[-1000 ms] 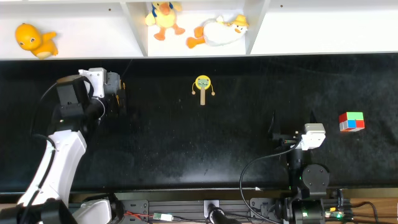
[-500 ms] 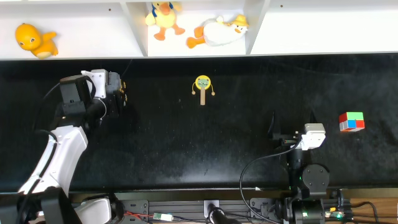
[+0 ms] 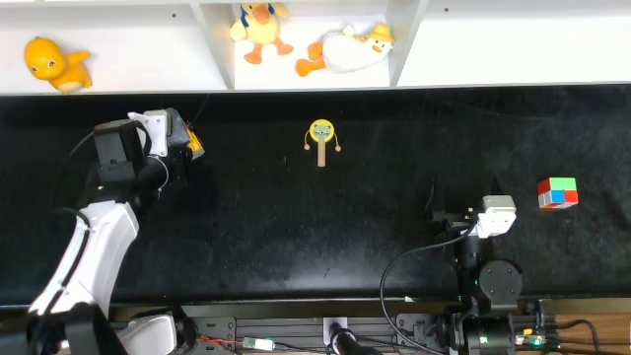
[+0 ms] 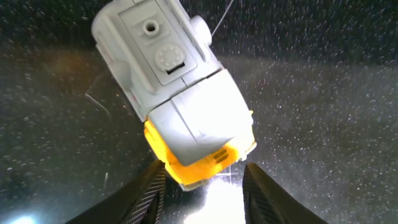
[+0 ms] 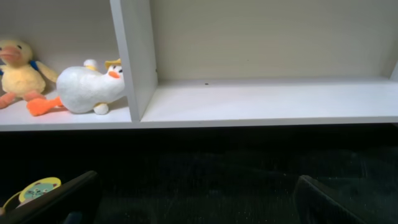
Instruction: Store Toys
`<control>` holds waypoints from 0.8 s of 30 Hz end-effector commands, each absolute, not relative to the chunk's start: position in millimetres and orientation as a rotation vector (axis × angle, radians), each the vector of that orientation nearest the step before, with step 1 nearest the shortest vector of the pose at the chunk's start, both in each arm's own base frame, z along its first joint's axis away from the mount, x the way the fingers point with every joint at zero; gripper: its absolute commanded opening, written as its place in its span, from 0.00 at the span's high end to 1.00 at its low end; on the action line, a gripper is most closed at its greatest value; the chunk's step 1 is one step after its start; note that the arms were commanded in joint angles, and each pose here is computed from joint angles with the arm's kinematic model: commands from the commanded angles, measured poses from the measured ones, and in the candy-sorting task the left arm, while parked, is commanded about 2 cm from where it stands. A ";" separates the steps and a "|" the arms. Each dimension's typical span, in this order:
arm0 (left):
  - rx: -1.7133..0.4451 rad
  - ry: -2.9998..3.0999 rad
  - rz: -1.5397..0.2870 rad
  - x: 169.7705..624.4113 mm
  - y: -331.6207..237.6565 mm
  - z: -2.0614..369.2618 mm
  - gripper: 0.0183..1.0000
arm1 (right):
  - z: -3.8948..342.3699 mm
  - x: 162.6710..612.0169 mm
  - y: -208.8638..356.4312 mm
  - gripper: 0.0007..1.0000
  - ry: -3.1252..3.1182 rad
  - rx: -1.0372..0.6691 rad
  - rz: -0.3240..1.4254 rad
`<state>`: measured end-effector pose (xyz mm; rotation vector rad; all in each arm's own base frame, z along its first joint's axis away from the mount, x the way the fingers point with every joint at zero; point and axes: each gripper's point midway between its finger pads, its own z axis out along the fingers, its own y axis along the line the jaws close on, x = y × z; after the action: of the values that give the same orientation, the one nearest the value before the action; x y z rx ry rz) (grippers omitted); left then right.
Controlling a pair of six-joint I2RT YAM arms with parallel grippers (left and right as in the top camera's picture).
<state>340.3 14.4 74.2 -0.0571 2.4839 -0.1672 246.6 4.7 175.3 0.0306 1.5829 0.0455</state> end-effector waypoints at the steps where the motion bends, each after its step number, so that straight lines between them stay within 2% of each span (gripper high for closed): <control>1: -0.050 2.449 -0.140 338.5 16.1 87.9 0.62 | 172.1 246.8 5.6 0.00 1.581 0.031 0.056; 3: -0.050 2.451 -0.140 337.1 15.9 88.8 0.59 | 171.9 246.8 5.6 0.01 1.582 0.032 0.056; 5: -0.050 2.449 -0.140 336.6 15.7 90.0 0.49 | 172.1 246.8 5.6 0.01 1.581 0.032 0.056; 10: -0.040 2.432 -0.201 336.9 7.1 94.7 0.41 | 172.1 246.8 5.6 0.01 1.581 0.032 0.056; 11: -0.032 2.425 -0.222 336.7 2.9 97.3 0.36 | 172.1 246.8 5.6 0.00 1.581 0.032 0.056; 12: -0.043 2.420 -0.236 336.4 -0.4 99.7 0.22 | 172.1 246.8 5.6 0.00 1.581 0.032 0.056; 13: -0.054 2.416 -0.242 336.4 -2.2 101.5 0.16 | 172.1 246.8 5.6 0.01 1.581 0.031 0.056; 14: -0.115 2.402 -0.273 337.1 -7.3 106.7 0.06 | 172.1 246.8 5.6 0.01 1.581 0.032 0.056; 17: -0.234 2.392 -0.303 337.0 -11.5 110.0 0.00 | 172.1 246.8 5.6 0.00 1.581 0.032 0.056; 21: -0.290 2.381 -0.338 338.7 -22.9 112.2 0.00 | 172.1 246.8 5.6 0.00 1.581 0.032 0.056; 24: -0.365 2.371 -0.295 339.9 -22.5 111.6 0.00 | 172.1 246.8 5.6 0.00 1.581 0.032 0.056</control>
<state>339.0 -25.5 107.4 -0.2224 2.4010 -0.3190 246.6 4.6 175.3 0.0306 1.5829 0.0449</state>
